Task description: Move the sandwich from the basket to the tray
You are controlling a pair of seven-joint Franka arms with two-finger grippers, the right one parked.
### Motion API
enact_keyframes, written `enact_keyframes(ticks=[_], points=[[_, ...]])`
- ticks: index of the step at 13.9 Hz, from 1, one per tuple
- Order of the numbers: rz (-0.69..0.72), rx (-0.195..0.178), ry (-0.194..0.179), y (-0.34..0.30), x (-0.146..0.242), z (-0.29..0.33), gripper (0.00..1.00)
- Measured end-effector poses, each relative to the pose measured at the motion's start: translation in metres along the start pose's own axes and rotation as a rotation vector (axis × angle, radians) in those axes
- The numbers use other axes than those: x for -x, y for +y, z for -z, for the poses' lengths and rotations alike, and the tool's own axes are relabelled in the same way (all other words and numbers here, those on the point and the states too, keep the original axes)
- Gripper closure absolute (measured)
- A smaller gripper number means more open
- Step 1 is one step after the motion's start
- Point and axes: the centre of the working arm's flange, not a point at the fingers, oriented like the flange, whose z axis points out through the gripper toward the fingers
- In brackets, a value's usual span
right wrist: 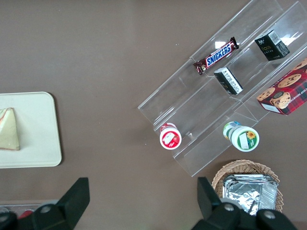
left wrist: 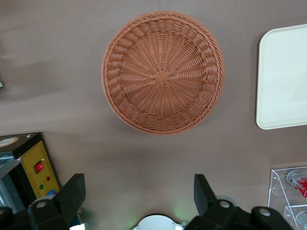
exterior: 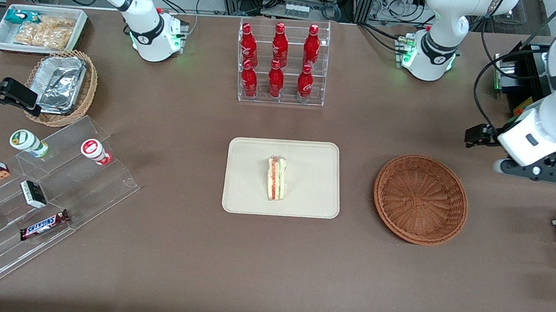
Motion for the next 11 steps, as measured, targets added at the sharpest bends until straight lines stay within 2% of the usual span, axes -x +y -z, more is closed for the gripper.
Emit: enact_keyframes(ticks=[3,5,11], points=[[0.023,0.002,0.065,-0.018,0.008,0.031,0.0],[0.035,0.002,0.09,-0.024,0.01,0.043,0.0],[0.014,0.001,0.082,-0.013,0.01,0.041,0.0]])
